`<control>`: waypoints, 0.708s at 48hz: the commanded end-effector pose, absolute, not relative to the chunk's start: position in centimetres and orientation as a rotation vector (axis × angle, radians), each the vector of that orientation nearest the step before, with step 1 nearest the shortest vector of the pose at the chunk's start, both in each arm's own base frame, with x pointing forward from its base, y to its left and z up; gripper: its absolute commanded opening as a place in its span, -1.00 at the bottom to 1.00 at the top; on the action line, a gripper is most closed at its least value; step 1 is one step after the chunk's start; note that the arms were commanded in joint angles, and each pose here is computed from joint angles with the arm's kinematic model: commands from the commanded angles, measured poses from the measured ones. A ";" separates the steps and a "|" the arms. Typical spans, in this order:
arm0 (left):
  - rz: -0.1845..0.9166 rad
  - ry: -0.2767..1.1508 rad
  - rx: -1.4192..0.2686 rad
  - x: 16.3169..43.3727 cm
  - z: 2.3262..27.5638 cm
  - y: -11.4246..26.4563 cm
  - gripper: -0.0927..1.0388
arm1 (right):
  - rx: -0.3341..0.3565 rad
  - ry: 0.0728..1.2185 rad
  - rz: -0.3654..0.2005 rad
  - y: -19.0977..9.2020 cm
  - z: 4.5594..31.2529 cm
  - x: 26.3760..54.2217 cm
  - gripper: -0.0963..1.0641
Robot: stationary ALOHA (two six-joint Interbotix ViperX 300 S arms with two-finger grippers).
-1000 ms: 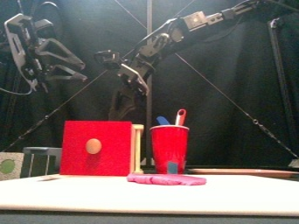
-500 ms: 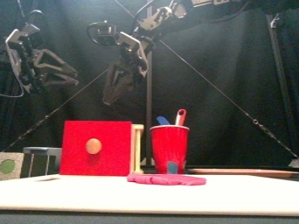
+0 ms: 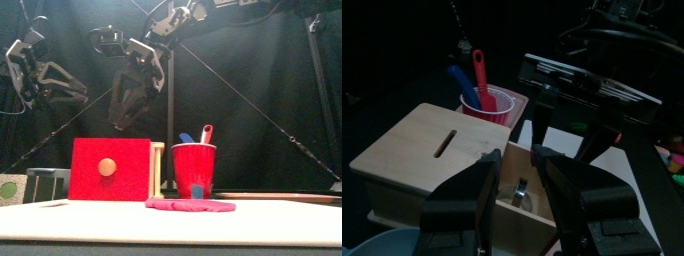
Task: Get the cutter from the drawer then cut the dough then place the extra dough in the bowl
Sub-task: Place the cutter on the board
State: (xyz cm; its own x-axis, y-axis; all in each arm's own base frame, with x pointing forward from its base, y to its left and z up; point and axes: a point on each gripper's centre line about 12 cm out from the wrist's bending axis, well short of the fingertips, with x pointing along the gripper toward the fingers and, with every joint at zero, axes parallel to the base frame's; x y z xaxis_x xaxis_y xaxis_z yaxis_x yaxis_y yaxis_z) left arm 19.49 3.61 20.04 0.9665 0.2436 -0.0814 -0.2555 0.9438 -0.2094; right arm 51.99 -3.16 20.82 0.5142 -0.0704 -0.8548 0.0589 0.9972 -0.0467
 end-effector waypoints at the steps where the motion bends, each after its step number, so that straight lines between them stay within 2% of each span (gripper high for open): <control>1: 0.256 0.039 -0.219 19.7 20.5 3.7 0.44 | -0.012 0.980 -0.087 -3.6 22.9 52.2 0.60; 9: 0.258 0.043 -0.219 19.7 20.4 3.7 0.44 | -0.034 0.984 -0.095 -3.9 22.6 52.4 0.60; 34: 0.267 0.065 -0.226 19.2 19.6 3.8 0.44 | -0.022 1.025 -0.126 -5.9 20.3 53.0 0.60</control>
